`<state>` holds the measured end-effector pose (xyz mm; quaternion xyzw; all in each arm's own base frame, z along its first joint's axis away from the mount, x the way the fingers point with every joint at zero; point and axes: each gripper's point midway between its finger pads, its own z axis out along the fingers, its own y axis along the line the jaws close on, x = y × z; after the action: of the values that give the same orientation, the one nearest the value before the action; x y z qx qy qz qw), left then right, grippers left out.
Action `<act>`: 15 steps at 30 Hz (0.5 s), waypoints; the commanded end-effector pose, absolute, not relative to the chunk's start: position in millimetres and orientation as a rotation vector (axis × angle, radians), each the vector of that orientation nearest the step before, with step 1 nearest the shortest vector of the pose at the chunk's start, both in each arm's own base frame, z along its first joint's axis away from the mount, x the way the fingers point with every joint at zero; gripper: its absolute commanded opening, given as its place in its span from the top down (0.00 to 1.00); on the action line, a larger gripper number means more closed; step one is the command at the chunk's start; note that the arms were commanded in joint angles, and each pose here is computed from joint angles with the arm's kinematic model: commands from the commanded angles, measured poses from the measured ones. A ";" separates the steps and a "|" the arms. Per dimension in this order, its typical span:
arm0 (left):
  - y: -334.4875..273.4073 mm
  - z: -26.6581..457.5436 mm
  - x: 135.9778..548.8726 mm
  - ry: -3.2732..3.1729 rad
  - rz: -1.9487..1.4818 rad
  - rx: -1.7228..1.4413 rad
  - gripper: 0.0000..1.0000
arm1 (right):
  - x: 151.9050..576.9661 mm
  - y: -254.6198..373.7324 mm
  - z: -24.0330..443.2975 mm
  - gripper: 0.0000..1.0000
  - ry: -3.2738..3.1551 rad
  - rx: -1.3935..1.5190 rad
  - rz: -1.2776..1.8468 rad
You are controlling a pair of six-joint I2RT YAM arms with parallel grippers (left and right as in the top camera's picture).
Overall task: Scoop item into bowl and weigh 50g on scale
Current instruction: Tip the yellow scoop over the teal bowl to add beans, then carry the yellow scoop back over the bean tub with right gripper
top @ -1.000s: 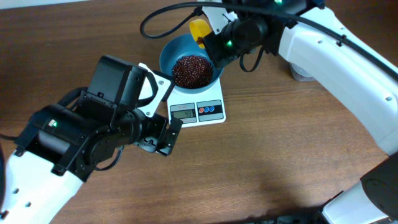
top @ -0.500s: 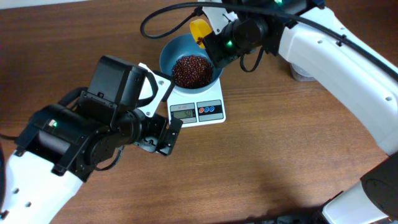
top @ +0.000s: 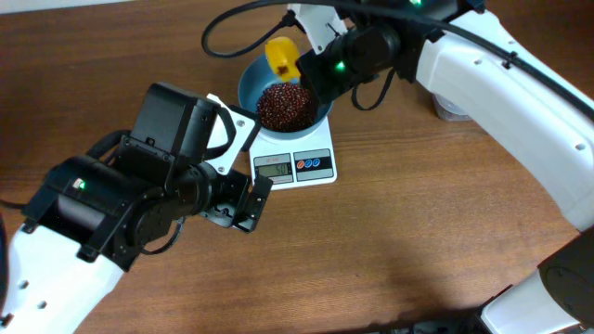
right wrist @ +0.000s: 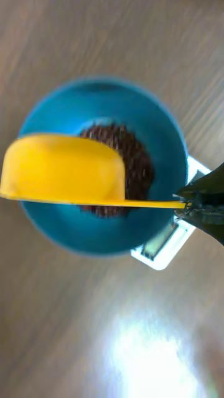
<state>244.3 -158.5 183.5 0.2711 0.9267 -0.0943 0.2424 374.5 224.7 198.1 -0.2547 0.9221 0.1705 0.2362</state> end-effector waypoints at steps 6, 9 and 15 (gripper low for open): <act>-161.6 190.0 245.3 2.509 -0.274 0.764 0.01 | 383.8 198.0 237.0 0.96 2.461 -0.520 0.924; -161.6 190.0 245.3 2.509 -0.274 0.764 0.01 | 386.8 178.2 256.7 0.96 2.384 -0.449 1.143; -161.6 190.0 245.3 2.509 -0.274 0.764 0.01 | 393.7 103.4 267.0 0.96 2.327 -0.256 1.236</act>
<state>244.3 -158.4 183.5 0.2711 0.9268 -0.0941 0.2425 397.1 128.5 244.7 -0.0932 0.8751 0.4215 0.2186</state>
